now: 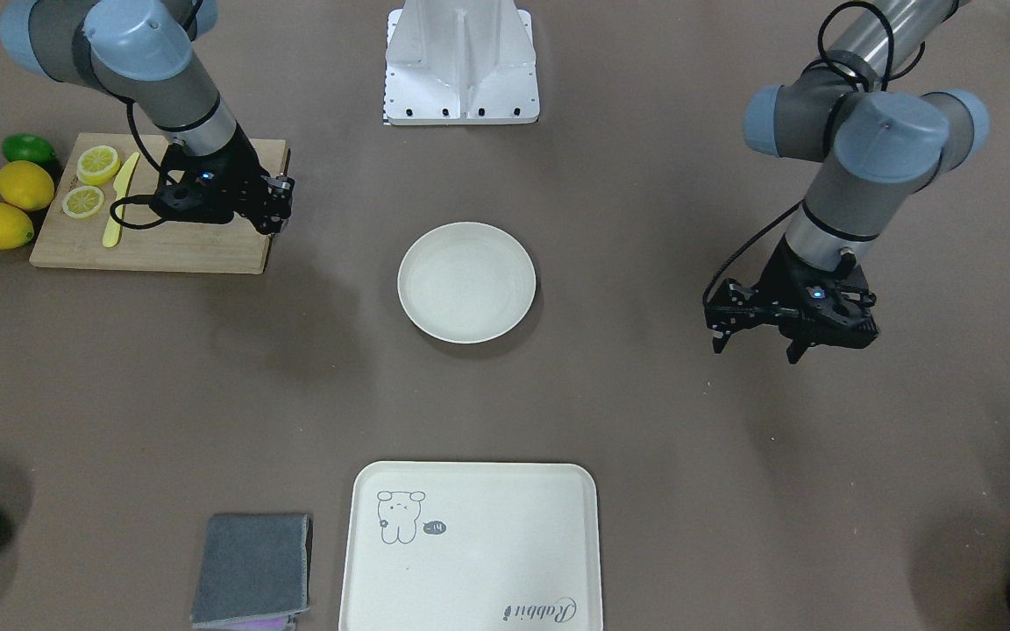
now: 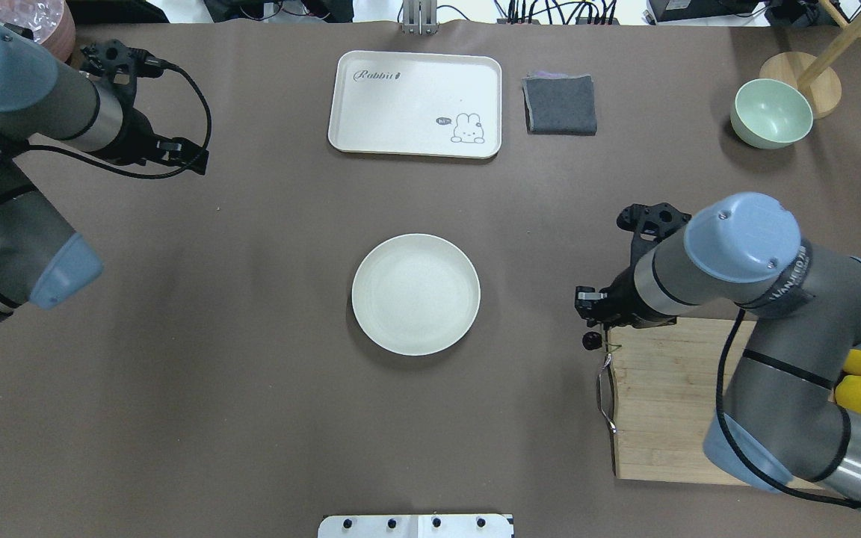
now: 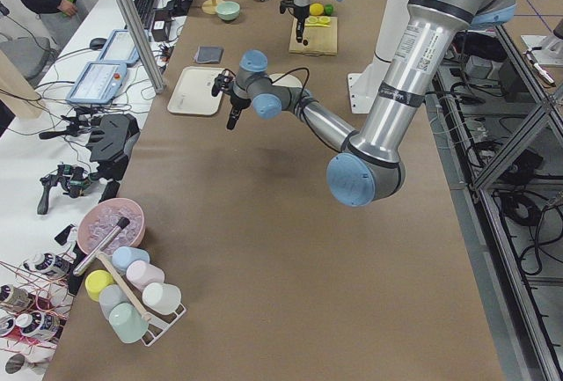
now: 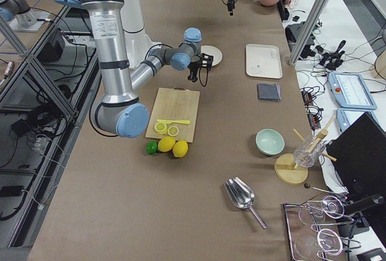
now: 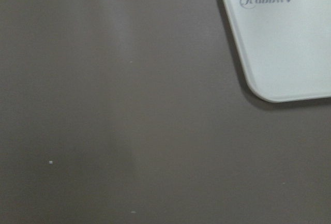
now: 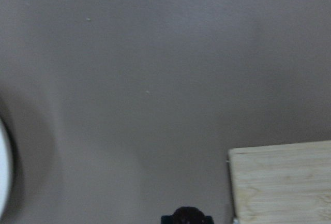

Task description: Place red cherry on plate

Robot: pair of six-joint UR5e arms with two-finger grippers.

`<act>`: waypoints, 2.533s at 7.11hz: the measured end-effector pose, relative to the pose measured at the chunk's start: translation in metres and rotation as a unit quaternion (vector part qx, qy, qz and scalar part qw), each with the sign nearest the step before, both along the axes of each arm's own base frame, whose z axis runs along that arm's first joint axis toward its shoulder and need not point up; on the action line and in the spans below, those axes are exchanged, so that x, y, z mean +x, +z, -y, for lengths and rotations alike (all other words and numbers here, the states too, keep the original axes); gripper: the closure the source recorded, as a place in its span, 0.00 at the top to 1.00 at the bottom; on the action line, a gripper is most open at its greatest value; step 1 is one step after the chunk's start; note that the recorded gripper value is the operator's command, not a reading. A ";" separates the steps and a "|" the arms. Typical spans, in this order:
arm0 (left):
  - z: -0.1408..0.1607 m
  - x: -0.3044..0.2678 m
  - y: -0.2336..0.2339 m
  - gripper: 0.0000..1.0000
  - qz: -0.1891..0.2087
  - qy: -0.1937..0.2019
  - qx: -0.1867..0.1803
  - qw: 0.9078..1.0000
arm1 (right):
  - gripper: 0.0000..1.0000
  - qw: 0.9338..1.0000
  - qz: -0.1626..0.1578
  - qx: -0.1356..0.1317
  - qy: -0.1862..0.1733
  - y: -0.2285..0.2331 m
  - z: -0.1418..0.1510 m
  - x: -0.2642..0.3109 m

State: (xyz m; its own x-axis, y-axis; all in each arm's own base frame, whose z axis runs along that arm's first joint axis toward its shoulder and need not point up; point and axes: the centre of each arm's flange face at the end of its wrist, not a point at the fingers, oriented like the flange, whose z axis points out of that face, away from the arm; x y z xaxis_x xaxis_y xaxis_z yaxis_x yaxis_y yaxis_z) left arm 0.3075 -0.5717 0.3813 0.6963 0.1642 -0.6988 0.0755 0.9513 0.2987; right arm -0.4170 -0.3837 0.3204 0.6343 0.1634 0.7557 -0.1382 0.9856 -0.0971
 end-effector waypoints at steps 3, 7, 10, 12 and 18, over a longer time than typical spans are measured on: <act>0.035 -0.110 0.077 0.98 0.067 -0.009 -0.026 0.997 | 0.00 1.000 -0.003 0.015 0.014 -0.081 0.053 -0.076; 0.050 -0.206 0.151 0.98 0.109 0.011 -0.020 0.994 | 0.00 0.999 -0.021 0.035 0.013 -0.123 0.067 -0.169; 0.040 -0.222 0.169 0.98 0.116 0.018 -0.017 0.993 | 1.00 0.999 -0.017 0.047 0.003 -0.120 0.048 -0.199; 0.033 -0.244 0.183 0.98 0.123 0.019 -0.016 0.992 | 1.00 0.998 -0.017 0.053 0.017 -0.123 0.056 -0.192; -0.002 -0.316 0.222 0.98 0.060 0.027 -0.037 0.997 | 1.00 0.998 -0.043 0.034 -0.013 -0.051 0.138 0.089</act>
